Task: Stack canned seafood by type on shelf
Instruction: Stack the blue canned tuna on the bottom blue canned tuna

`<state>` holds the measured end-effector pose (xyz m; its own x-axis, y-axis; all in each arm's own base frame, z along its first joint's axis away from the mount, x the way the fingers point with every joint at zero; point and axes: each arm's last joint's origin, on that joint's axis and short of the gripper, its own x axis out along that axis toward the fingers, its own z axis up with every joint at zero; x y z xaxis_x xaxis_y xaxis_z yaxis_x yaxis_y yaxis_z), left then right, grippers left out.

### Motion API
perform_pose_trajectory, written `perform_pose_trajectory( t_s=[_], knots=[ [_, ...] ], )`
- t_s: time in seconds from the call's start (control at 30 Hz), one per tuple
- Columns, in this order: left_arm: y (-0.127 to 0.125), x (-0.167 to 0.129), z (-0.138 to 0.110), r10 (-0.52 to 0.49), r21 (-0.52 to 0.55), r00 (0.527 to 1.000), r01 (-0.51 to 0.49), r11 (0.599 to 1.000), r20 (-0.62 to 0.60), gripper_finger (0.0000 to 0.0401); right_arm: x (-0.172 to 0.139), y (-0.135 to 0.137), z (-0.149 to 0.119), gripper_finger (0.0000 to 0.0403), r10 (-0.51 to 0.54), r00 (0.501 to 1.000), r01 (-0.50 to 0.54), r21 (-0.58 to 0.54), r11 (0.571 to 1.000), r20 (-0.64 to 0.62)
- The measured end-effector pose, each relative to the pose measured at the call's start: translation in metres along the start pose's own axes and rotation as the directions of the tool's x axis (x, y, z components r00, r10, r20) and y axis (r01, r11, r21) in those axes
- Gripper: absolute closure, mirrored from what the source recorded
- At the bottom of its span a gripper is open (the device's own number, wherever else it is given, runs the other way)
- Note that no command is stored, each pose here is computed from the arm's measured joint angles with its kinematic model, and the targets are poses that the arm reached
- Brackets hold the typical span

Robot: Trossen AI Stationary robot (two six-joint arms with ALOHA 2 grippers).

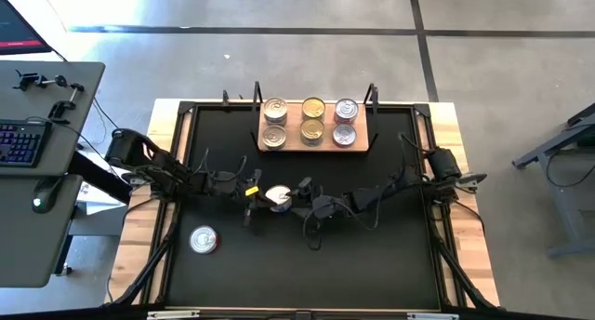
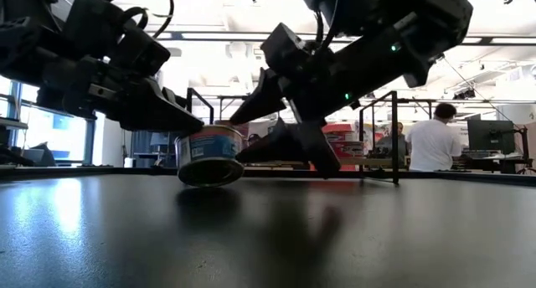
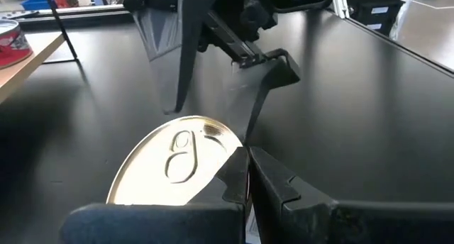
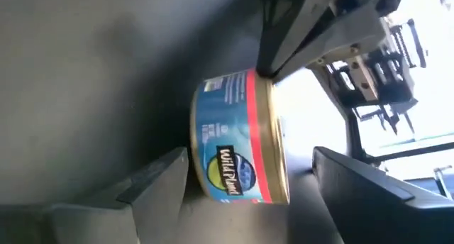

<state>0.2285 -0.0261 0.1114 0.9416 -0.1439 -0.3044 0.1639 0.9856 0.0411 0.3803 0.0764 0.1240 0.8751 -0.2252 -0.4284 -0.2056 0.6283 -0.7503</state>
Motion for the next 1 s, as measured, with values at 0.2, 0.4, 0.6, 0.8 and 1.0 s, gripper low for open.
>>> perform_pose_trajectory(
  t_s=[0.2, 0.4, 0.6, 0.8, 1.0],
  knots=[
    [0.003, 0.000, 0.000, 0.002, 0.001, 1.000, -0.002, 1.000, 0.003, 0.0401, 0.010, -0.005, -0.011, 0.0107, 0.034, 0.999, -0.032, -0.065, 0.997, 0.033],
    [0.003, 0.000, 0.001, 0.003, 0.003, 1.000, -0.003, 1.000, 0.007, 0.0401, 0.016, -0.009, -0.017, 0.0116, 0.041, 0.998, -0.038, -0.045, 0.998, 0.057],
    [0.003, 0.000, 0.002, 0.008, 0.001, 1.000, -0.008, 1.000, 0.019, 0.0401, 0.017, -0.011, -0.019, 0.0175, 0.052, 0.996, -0.049, -0.032, 0.998, 0.077],
    [0.003, 0.000, 0.005, 0.011, 0.003, 0.998, -0.012, 1.000, 0.054, 0.0401, 0.017, -0.010, -0.018, 0.0239, 0.054, 0.995, -0.057, 0.026, 0.998, 0.084],
    [0.004, -0.001, 0.010, 0.042, -0.003, 0.996, -0.042, 0.999, 0.080, 0.0401, 0.007, 0.000, -0.005, 0.0239, -0.018, 1.000, 0.017, 0.104, 0.994, 0.007]
  ],
)
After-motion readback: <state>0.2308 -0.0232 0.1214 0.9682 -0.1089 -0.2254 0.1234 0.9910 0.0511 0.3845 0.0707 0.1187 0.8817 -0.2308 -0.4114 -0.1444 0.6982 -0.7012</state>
